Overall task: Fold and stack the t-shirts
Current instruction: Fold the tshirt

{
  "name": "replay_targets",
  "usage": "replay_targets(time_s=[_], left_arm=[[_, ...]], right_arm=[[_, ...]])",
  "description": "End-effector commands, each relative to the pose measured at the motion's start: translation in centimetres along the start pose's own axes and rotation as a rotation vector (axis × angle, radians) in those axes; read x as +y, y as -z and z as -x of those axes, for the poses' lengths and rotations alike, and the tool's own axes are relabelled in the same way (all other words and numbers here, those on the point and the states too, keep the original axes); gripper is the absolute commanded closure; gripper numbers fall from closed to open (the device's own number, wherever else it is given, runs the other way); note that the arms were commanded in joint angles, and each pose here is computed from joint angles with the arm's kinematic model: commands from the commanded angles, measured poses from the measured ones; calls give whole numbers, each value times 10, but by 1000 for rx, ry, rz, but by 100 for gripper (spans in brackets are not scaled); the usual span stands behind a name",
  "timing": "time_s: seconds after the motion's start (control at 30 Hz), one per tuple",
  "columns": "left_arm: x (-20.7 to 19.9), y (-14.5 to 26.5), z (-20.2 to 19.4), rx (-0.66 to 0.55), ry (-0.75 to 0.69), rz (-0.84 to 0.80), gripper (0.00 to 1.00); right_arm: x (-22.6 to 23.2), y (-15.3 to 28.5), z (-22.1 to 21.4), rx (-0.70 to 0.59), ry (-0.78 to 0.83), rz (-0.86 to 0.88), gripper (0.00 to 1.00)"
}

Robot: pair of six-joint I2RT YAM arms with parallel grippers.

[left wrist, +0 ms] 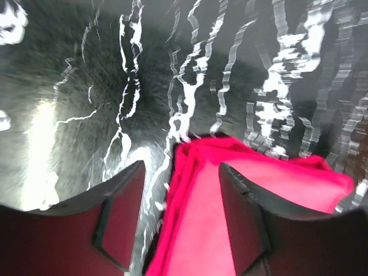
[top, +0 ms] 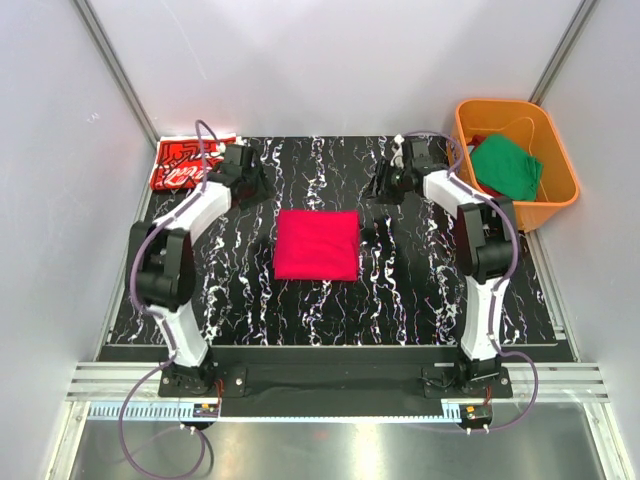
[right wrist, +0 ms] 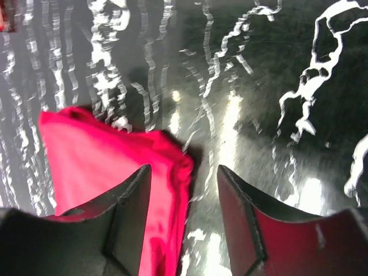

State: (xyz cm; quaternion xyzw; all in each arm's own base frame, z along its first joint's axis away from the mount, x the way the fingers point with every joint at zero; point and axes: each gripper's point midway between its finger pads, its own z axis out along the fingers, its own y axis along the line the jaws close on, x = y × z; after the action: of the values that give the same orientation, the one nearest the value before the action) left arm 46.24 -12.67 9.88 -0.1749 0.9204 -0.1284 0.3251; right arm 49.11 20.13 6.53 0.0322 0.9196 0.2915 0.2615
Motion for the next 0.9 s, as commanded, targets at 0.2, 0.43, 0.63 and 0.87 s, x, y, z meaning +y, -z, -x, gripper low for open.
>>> replay_targets(time_s=[0.2, 0.43, 0.63, 0.87], left_arm=[[-72, 57, -17, -64, -15, -494, 61], [-89, 13, -41, 2, 88, -663, 64], [-73, -32, -45, 26, 140, -597, 65], [-50, -49, -44, 40, 115, -513, 65]], right_arm=[[93, 33, -36, 15, 58, 309, 47], [102, -11, -39, 25, -36, 520, 73], [63, -48, -36, 19, -115, 489, 85], [20, -44, -16, -7, -161, 426, 82]])
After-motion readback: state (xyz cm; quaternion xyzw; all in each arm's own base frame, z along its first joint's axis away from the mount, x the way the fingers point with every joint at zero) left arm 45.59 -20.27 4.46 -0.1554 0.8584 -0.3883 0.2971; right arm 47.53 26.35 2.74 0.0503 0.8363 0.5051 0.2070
